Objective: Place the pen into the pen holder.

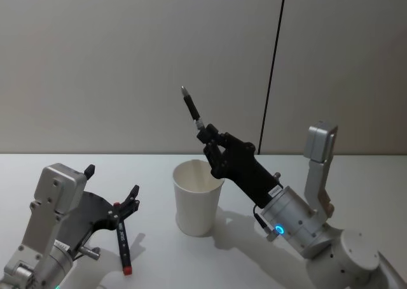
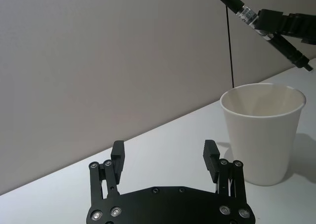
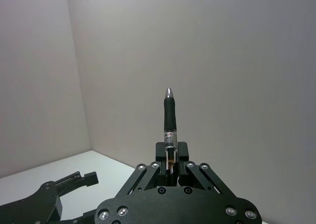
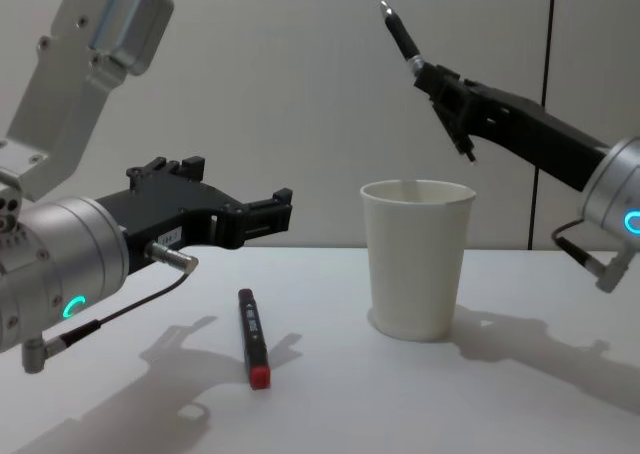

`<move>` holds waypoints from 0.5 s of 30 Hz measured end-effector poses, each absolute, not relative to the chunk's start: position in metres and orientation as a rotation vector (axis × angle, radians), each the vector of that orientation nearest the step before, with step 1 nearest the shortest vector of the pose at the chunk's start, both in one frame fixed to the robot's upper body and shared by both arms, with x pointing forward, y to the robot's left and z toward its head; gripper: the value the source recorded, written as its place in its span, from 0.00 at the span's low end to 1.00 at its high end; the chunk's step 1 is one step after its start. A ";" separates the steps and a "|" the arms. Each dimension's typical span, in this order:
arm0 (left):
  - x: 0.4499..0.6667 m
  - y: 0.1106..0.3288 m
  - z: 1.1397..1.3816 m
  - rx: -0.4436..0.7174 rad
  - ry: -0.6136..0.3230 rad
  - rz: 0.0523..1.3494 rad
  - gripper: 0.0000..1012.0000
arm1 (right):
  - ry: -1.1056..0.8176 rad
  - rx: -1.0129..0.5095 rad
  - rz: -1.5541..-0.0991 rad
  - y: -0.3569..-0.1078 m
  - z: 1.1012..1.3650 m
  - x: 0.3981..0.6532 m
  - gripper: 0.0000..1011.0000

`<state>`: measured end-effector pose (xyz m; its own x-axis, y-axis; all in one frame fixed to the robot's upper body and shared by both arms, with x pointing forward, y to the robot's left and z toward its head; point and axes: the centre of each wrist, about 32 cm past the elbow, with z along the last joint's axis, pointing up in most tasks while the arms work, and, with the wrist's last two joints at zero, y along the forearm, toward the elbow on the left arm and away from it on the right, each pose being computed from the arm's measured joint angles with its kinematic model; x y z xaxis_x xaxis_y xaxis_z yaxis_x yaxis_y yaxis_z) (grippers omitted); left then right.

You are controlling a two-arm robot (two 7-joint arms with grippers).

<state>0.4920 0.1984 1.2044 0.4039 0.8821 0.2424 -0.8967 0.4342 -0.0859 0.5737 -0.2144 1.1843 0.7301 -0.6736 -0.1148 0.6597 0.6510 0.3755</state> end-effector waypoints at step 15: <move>0.492 0.198 1.204 0.061 -0.268 1.124 0.99 | -0.045 0.369 -0.786 -0.201 1.177 0.576 0.13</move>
